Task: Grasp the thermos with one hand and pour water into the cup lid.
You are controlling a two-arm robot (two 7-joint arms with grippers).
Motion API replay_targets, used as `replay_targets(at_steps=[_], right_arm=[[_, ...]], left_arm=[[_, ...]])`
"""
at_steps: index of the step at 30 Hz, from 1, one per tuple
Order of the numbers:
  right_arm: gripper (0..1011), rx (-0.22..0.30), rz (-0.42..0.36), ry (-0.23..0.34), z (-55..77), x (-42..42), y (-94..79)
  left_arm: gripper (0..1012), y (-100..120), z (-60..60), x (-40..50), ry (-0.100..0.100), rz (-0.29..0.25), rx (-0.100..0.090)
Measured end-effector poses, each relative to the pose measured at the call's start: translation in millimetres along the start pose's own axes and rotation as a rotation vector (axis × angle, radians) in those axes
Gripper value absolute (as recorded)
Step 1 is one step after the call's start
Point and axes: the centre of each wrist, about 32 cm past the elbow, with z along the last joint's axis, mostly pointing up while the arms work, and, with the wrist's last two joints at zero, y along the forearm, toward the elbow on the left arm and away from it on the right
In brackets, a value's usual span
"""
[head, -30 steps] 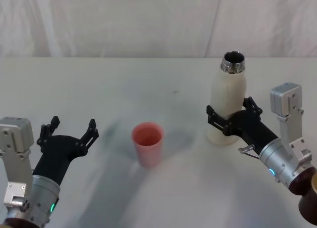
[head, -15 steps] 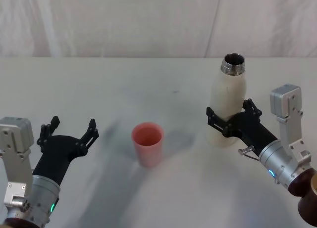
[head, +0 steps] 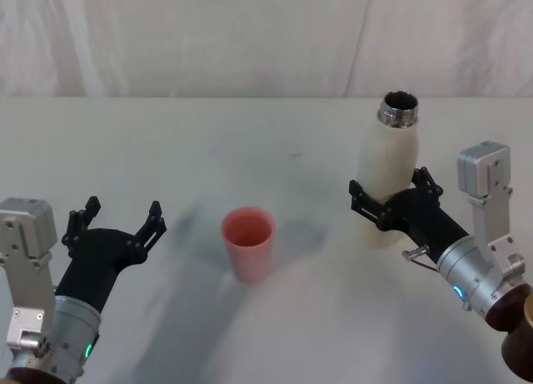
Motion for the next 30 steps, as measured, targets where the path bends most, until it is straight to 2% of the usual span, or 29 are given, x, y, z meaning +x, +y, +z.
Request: replay_targets(at_steps=[30], right_arm=[[1001,-0.006,-0.017,0.014,1.5,4.7,-7.3]], left_arm=[[1001,0.0,0.0,0.0,0.000,0.000,0.000]])
